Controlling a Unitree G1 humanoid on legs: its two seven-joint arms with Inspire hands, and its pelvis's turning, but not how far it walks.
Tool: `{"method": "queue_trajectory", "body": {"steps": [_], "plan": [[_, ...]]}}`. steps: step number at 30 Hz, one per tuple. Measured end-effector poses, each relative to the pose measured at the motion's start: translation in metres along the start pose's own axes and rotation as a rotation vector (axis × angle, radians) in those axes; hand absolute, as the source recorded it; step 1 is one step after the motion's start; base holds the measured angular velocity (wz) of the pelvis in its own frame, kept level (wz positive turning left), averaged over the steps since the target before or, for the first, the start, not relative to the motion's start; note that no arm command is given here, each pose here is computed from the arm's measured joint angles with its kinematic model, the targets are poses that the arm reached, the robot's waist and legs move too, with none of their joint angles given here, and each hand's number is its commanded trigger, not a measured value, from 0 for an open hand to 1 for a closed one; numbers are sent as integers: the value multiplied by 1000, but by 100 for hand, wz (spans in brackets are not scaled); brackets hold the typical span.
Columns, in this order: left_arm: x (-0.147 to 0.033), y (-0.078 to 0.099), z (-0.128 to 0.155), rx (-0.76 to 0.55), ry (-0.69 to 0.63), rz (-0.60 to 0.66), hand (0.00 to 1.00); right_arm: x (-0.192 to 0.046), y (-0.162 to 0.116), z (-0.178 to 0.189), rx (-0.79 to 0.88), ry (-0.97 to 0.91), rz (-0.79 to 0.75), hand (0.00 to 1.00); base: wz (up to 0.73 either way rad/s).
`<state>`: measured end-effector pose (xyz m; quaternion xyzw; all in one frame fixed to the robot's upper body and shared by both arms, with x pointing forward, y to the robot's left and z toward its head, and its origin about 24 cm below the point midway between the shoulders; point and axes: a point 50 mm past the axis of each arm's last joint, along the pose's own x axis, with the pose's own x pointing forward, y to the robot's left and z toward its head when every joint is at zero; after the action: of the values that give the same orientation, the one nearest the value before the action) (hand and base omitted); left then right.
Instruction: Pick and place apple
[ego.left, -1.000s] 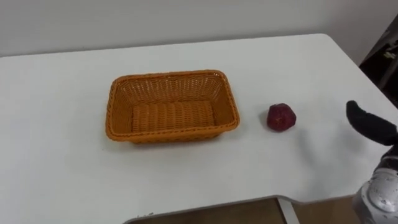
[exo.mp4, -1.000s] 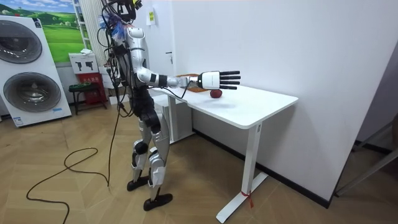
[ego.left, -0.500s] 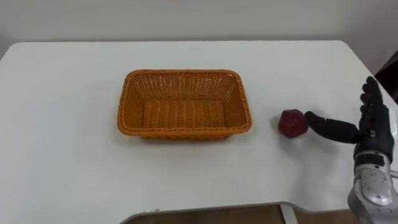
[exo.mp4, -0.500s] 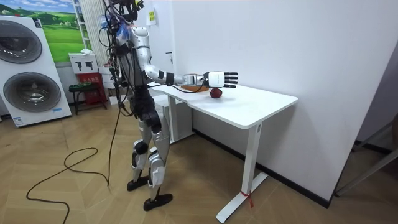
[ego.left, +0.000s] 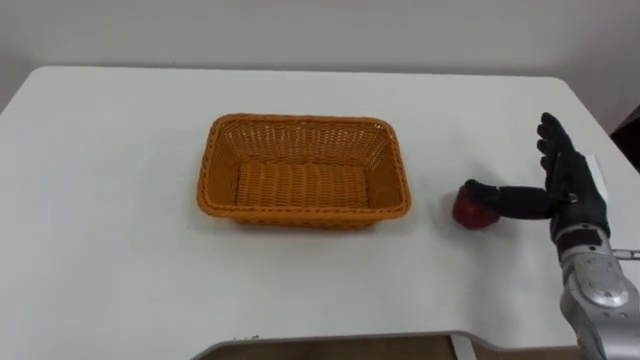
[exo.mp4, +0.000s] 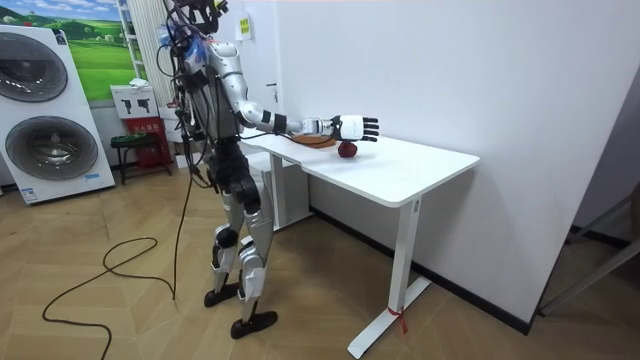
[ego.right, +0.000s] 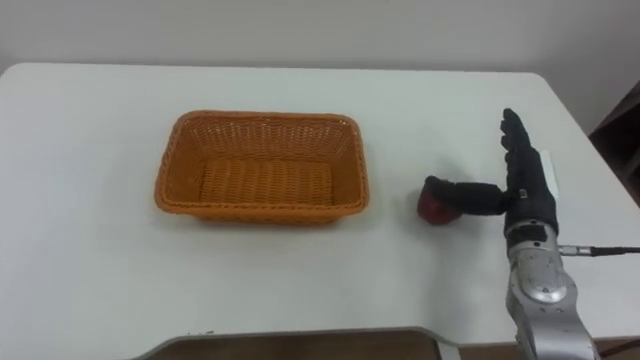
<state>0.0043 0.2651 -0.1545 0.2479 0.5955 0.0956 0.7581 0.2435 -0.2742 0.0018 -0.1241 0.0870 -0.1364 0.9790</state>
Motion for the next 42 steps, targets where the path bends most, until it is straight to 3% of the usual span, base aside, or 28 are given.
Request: {"method": "queue_trajectory", "body": {"steps": [9, 34, 35, 36, 37, 42], "plan": [[0, 4, -2, 11, 1, 7, 0, -1, -8, -24, -5, 112, 18, 0, 3], [2, 6, 1, 16, -12, -28, 0, 4, -2, -32, -133, 156, 130, 0, 1], [2, 6, 1, 16, -12, -28, 0, 4, -2, -32, -138, 156, 131, 58, 0], [2, 7, 2, 15, -14, -27, 0, 4, -2, -32, -138, 156, 131, 82, 0], [2, 7, 3, 15, -17, -27, 0, 4, -2, -32, -138, 156, 131, 100, 0], [3, 7, 6, 13, -24, -24, 0, 5, -7, -31, -179, 152, 124, 100, 0]]}}
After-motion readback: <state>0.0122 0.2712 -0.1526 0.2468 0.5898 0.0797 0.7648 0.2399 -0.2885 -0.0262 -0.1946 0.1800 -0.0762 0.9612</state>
